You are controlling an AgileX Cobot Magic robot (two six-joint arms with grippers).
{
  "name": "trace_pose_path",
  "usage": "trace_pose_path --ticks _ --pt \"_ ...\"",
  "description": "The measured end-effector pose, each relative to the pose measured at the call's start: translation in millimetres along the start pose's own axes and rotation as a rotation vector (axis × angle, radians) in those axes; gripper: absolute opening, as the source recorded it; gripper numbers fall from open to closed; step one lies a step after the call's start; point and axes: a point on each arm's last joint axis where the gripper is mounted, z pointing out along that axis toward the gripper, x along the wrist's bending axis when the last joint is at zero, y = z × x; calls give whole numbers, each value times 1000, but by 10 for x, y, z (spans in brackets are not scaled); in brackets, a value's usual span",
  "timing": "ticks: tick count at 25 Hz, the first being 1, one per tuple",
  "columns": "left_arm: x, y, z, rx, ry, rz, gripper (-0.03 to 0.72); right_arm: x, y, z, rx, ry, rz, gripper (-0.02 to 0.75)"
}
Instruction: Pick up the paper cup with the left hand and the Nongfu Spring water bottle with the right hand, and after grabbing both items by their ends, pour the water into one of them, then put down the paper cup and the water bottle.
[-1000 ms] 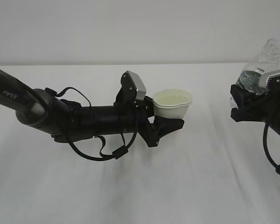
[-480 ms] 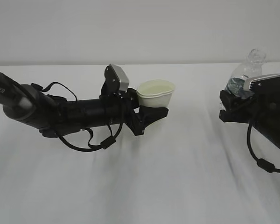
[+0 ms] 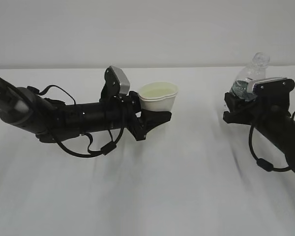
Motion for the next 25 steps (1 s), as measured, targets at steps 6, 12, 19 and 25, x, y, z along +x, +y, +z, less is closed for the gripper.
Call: trace_pose_path --ticks 6,12,19,25 --pt "-1 0 -1 0 -2 1 421 -13 -65 121 -4 0 26 411" --pt "-3 -2 -1 2 -5 3 418 -19 -113 188 -6 0 26 410" --pt "2 -2 -5 2 -4 3 418 -10 -213 196 17 2 57 410" --pt "-4 -6 -5 6 -11 8 417 0 -213 195 17 12 59 410"
